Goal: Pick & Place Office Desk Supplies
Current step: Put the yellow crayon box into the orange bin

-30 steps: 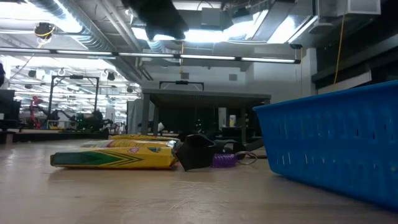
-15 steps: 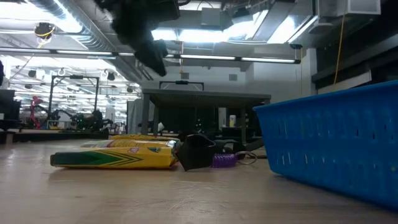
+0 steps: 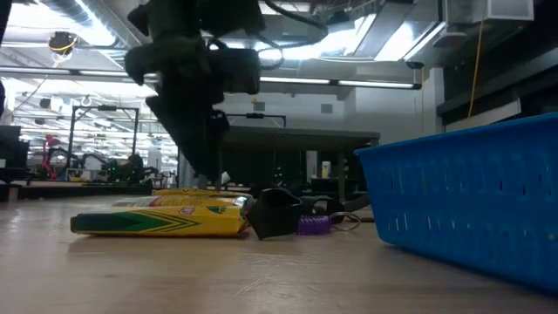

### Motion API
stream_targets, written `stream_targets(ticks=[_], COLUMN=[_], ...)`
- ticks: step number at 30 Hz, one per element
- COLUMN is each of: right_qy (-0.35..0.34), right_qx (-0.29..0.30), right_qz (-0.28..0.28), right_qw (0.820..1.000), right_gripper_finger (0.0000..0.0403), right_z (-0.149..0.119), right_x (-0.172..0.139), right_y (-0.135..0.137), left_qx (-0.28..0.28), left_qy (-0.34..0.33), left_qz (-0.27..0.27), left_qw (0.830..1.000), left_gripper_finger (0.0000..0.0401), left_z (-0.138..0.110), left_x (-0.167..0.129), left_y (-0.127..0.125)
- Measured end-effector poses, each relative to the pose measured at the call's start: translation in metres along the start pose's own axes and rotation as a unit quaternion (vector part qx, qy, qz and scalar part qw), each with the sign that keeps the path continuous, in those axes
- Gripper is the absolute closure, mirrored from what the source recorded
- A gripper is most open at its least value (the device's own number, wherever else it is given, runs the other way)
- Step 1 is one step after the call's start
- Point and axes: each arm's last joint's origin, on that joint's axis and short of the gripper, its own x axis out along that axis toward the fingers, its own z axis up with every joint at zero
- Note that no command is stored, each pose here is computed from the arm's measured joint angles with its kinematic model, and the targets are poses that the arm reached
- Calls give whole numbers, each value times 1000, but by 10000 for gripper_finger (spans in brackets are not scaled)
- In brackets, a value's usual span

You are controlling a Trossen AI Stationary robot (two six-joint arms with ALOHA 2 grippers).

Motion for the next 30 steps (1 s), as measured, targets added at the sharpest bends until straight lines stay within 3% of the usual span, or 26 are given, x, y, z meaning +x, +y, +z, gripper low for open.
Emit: stream_targets(ticks=[8, 18, 25, 30], right_qy=[11, 19, 20, 19], right_qx=[-7, -11, -12, -13], right_qz=[3, 2, -1, -3], right_qw=[1000, 1000, 1000, 1000], right_gripper_finger=[259, 259, 259, 259], right_z=[-2, -4, -4, -4], right_x=[0, 0, 0, 0], right_y=[0, -1, -1, -2], left_qx=[-7, -13, -21, -54], left_qy=[-13, 29, 41, 33], left_qz=[-2, -16, -15, -42], left_qw=[1000, 999, 999, 997], left_gripper_finger=[183, 199, 265, 329], left_z=[4, -2, -4, -1], left_x=[14, 31, 39, 28], left_y=[1, 2, 4, 10])
